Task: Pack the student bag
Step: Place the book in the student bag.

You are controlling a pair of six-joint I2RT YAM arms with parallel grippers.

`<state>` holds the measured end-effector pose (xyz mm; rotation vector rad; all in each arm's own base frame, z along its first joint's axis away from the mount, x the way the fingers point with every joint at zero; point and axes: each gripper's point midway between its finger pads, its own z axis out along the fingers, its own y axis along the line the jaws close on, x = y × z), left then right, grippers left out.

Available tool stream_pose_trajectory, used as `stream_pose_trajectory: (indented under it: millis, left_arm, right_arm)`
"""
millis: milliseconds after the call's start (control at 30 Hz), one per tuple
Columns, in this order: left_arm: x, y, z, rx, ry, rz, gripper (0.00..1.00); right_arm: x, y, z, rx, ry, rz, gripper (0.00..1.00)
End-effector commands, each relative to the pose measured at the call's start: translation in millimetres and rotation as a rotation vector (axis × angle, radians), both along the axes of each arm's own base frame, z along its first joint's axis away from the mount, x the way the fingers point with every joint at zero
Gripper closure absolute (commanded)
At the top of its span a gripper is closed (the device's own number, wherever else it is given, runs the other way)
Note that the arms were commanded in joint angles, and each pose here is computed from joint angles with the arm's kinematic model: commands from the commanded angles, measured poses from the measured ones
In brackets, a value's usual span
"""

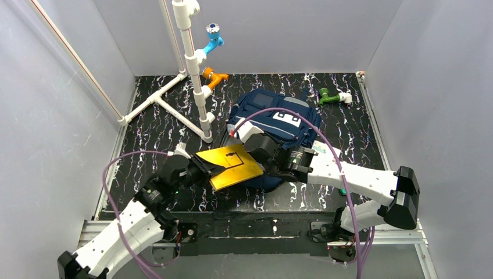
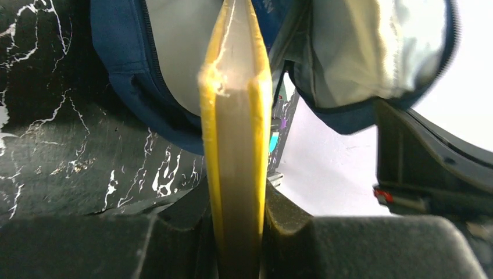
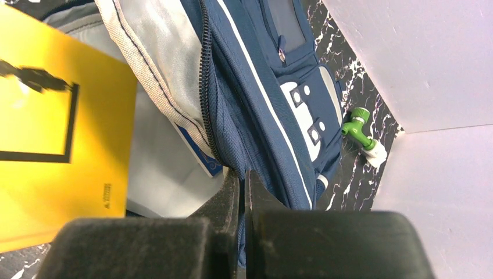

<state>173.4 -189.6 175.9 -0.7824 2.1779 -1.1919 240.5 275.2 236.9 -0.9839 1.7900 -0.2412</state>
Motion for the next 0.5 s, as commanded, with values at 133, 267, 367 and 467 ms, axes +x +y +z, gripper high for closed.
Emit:
stream_pose_trajectory:
  millis: [133,267,367,467]
  left_arm:
    - [37,-36,50,-0.200,-0.141,0.028,1.00]
    - [53,-45,53,-0.273,-0.164,0.061,1.00]
    - [65,-45,54,-0.294,-0.168,0.122,1.00]
    - [80,-49,50,-0.282,-0.179,0.175,1.00]
  right_arm:
    - [10,16,66,0.283,-0.103,-0.038,0.99]
    - [10,18,70,0.311,-0.103,-0.025,0.99]
    - [10,19,71,0.318,-0.103,-0.024,0.99]
    - [10,21,72,0.329,-0.096,-0.017,0.99]
